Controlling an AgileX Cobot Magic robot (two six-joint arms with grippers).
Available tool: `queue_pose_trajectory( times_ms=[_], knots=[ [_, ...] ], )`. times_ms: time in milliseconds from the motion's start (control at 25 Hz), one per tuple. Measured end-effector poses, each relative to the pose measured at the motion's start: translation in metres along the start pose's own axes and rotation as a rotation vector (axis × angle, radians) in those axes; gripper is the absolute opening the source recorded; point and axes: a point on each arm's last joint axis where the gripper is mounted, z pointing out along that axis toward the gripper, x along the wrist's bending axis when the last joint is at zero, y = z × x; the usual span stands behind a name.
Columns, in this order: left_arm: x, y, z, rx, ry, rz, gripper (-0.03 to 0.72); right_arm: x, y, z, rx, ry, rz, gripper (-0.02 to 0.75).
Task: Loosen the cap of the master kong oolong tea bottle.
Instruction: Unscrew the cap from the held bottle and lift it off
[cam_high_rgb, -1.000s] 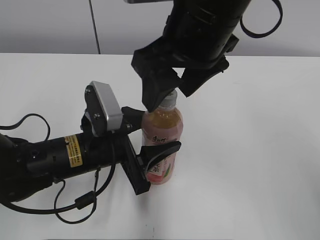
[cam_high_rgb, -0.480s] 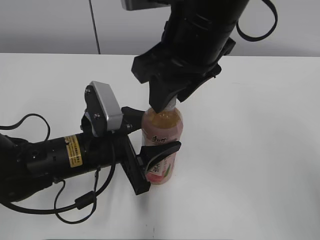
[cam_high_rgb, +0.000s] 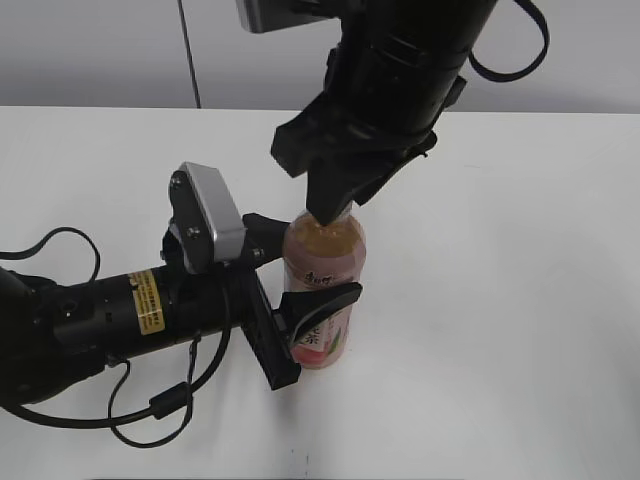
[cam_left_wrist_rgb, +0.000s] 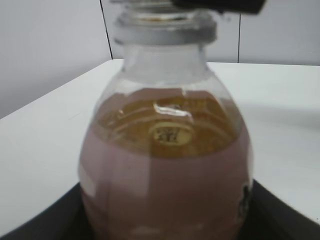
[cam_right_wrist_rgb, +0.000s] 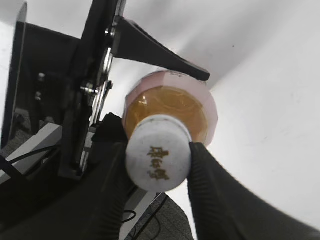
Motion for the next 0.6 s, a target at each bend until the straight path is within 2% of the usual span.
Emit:
queue_pose_trajectory(
  times_ms=[200, 600],
  knots=[
    [0.0000, 0.0000, 0.0000, 0.000, 0.000, 0.000, 0.437, -0.0003, 0.0000, 0.0000, 0.001, -0.003, -0.149, 0.283],
    [-0.0004, -0.0001, -0.0002, 0.000, -0.003, 0.005, 0.437, -0.0006, 0.0002, -0.0004, 0.001, -0.007, -0.598, 0.283]
  ],
)
